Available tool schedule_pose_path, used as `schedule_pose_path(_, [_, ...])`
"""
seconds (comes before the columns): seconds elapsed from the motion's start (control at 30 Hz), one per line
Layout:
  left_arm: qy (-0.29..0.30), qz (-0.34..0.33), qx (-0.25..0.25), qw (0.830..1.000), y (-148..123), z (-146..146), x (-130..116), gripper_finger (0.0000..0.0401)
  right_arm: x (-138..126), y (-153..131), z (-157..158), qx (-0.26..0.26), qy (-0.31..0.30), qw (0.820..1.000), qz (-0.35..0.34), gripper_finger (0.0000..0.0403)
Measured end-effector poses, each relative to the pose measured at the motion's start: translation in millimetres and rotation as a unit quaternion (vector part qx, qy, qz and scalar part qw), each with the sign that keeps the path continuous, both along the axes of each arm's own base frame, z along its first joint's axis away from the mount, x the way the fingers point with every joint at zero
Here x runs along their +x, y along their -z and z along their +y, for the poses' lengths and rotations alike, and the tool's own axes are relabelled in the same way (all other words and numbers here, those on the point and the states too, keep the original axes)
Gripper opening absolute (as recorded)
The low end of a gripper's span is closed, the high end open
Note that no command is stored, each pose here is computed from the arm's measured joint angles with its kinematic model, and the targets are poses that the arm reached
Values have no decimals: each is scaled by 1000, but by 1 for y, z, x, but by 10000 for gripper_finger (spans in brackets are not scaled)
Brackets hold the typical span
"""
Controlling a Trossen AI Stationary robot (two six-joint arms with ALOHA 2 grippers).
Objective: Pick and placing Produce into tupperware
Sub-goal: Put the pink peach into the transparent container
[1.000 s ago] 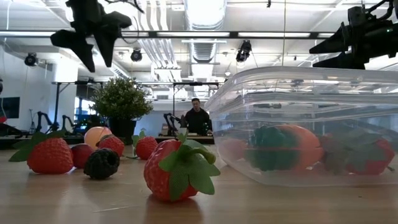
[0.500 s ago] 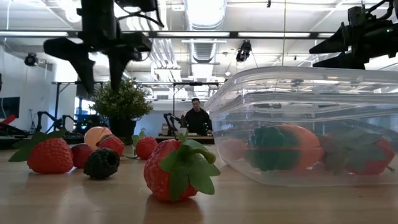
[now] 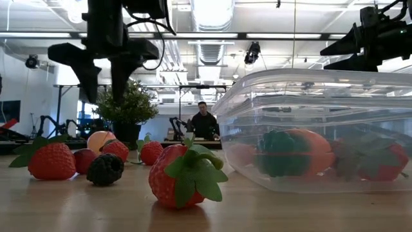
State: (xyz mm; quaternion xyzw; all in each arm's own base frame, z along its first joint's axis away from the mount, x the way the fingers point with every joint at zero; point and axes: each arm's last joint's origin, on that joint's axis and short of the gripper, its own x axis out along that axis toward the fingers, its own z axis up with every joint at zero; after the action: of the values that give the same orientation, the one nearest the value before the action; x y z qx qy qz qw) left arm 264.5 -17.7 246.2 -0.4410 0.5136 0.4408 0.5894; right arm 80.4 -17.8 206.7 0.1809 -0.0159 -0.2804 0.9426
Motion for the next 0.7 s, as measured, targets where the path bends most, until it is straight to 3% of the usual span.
schedule_pose_path(0.13, [15, 12, -3, 1000, -2, 0, -7, 217, 0, 0, 0, 0, 0, 1000, 0, 254])
schedule_pose_path(0.27, [5, 14, 25, 1000, -1, 2, -6, 217, 0, 0, 0, 0, 0, 1000, 0, 249])
schedule_pose_path(0.57, [2, 61, 51, 997, 24, 5, -3, 217, 0, 0, 0, 0, -1, 1000, 0, 252])
schedule_pose_path(0.7, [-6, 49, 50, 998, 28, 9, -1, 217, 0, 0, 0, 0, -2, 1000, 0, 253])
